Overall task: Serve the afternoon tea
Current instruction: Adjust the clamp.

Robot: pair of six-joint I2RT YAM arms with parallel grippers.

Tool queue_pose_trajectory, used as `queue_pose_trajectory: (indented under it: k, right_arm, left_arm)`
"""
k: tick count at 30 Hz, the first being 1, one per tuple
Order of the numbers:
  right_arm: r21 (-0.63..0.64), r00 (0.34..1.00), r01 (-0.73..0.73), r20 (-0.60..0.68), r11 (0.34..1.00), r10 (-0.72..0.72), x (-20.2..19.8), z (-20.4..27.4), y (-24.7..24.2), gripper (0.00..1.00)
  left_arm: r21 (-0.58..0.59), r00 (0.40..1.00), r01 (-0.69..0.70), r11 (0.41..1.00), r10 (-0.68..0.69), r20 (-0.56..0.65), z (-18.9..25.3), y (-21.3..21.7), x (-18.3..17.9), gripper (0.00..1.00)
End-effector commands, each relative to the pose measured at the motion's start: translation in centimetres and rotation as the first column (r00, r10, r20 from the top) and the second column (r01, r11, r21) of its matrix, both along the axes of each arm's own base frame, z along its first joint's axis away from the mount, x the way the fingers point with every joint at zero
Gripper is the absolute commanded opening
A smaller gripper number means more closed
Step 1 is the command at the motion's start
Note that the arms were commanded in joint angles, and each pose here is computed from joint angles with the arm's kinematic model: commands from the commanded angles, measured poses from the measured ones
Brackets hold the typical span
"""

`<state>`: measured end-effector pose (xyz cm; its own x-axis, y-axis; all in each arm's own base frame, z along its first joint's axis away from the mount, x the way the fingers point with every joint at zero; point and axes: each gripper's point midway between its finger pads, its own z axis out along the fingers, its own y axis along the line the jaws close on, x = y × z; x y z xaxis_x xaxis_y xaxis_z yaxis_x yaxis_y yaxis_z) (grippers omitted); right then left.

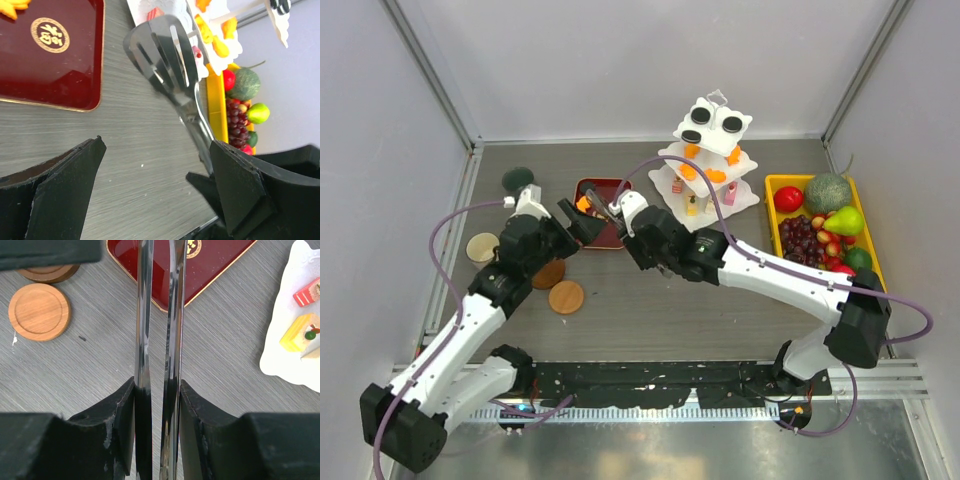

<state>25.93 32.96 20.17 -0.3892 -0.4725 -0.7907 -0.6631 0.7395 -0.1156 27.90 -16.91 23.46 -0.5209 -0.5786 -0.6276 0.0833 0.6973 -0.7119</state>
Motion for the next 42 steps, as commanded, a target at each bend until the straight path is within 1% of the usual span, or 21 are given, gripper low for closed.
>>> queue_pose_trajectory:
  k: [1,2,8,11,16,19,20,25,28,30,34,36,38,42]
  right_arm:
    - [0.152,0.997,0.008,0.080,0.988,-0.020,0.4,3.3,1.0,0.40]
    - [0.166,0.996,0.007,0.085,0.986,-0.021,0.3,3.7,0.9,0.40]
    - [0.192,0.996,-0.019,0.094,0.981,0.001,-0.2,3.7,0.9,0.40]
    - [0.209,0.995,-0.037,0.098,0.977,0.017,-0.6,3.9,0.9,0.40]
    - [0.243,0.993,-0.065,0.110,0.968,0.039,-1.0,4.3,1.1,0.40]
    - [0.262,0.992,-0.074,0.114,0.962,0.045,-1.3,4.5,1.1,0.40]
    - [0.267,0.993,-0.071,0.114,0.961,0.042,-1.2,4.6,1.0,0.40]
    - [0.267,0.993,-0.075,0.110,0.961,0.047,-1.4,4.2,0.9,0.40]
    - [0.279,0.993,-0.080,0.104,0.957,0.053,-1.7,4.1,0.8,0.41]
    - [0.295,0.993,-0.090,0.105,0.951,0.062,-2.0,4.2,0.8,0.41]
    - [0.328,0.992,-0.103,0.109,0.939,0.070,-2.5,4.7,0.8,0.41]
    - [0.338,0.991,-0.108,0.110,0.935,0.075,-2.6,4.8,0.8,0.42]
    - [0.343,0.991,-0.111,0.104,0.933,0.080,-2.8,4.7,0.9,0.44]
    - [0.355,0.991,-0.118,0.096,0.927,0.090,-3.1,4.7,0.9,0.49]
  left_arm:
    - [-0.204,0.995,0.014,0.979,0.007,0.101,5.9,-2.0,1.9,0.99]
    - [-0.225,0.993,0.007,0.974,0.020,0.115,6.4,-2.1,2.4,0.99]
    - [-0.317,0.994,-0.036,0.948,0.067,0.086,5.6,-2.7,4.4,0.99]
    - [-0.348,0.995,-0.031,0.937,0.060,0.074,5.5,-3.3,5.1,0.99]
    - [-0.344,0.997,-0.053,0.937,0.068,0.031,4.4,-3.7,6.0,0.99]
    - [-0.347,0.997,-0.057,0.936,0.073,0.032,4.4,-3.7,6.3,0.99]
    - [-0.346,0.997,-0.063,0.936,0.078,0.030,4.3,-3.6,6.4,0.97]
    - [-0.378,0.994,-0.063,0.924,0.090,0.053,4.9,-3.1,6.5,0.75]
    - [-0.398,0.994,-0.056,0.916,0.089,0.065,5.1,-2.9,6.5,0.66]
    - [-0.415,0.994,-0.049,0.908,0.087,0.072,5.2,-2.9,6.3,0.58]
    - [-0.441,0.993,-0.027,0.897,0.074,0.090,5.5,-3.0,6.0,0.45]
    - [-0.463,0.994,-0.017,0.886,0.066,0.091,5.5,-3.1,5.8,0.36]
    - [-0.480,0.993,-0.007,0.877,0.062,0.099,5.7,-3.2,5.6,0.22]
    - [-0.489,0.992,-0.004,0.872,0.066,0.110,6.1,-2.9,5.2,0.00]
